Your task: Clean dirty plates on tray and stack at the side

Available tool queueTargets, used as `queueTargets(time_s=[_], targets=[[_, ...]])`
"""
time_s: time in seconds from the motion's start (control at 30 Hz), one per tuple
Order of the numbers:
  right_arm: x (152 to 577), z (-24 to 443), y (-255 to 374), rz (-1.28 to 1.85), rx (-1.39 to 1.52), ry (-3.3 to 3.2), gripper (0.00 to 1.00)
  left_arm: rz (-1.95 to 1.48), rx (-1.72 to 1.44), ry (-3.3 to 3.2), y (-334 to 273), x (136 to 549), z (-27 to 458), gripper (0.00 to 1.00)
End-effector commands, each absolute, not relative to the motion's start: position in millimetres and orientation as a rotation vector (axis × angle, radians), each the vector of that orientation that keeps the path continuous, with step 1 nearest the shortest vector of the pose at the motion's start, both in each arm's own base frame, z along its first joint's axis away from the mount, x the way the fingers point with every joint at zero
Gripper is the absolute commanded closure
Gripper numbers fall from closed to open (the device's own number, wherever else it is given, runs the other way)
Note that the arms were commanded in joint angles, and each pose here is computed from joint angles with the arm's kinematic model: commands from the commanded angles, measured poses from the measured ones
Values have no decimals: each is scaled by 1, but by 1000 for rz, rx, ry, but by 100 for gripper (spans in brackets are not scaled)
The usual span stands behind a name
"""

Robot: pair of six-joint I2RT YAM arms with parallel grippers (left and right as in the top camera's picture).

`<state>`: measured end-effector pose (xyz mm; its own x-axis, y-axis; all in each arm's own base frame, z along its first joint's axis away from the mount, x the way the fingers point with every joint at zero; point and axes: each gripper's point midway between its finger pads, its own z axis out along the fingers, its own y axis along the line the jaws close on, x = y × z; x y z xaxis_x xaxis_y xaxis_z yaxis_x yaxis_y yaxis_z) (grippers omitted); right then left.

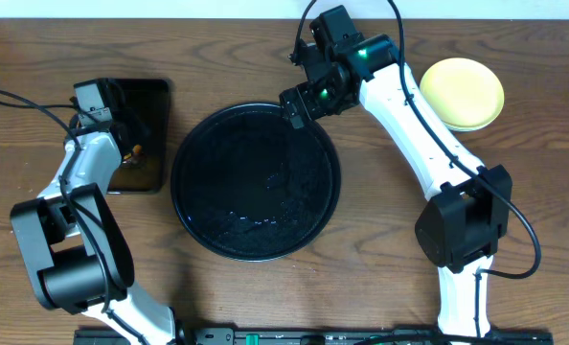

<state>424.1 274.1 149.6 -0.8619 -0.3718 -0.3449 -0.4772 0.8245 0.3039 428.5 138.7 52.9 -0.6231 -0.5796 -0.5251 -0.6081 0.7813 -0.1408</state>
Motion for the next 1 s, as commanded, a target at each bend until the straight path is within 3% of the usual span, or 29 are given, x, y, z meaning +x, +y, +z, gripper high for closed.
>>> queueTargets(time_s=[0.0,0.17,0.3,0.33,0.5,0.77,0.97], targets=[[420,167,281,655,-670,2694,1,51,-848,2286,139,430,116,36],[421,197,273,641,-656,2625,1,-76,-765,2173,117,413,194,30],[419,234,234,427,-576,2589,1,-196,-673,2095,89,381,255,29],[416,242,223,367,-557,2587,1,-196,-668,2081,87,374,263,18],[371,274,161,52,-510,2643,1,-196,-653,2046,84,364,279,18],[318,262,136,-23,-534,2856,1,-196,-658,2057,84,365,275,18],[312,260,133,-33,-539,2882,1,-196,-658,2058,84,365,275,18]])
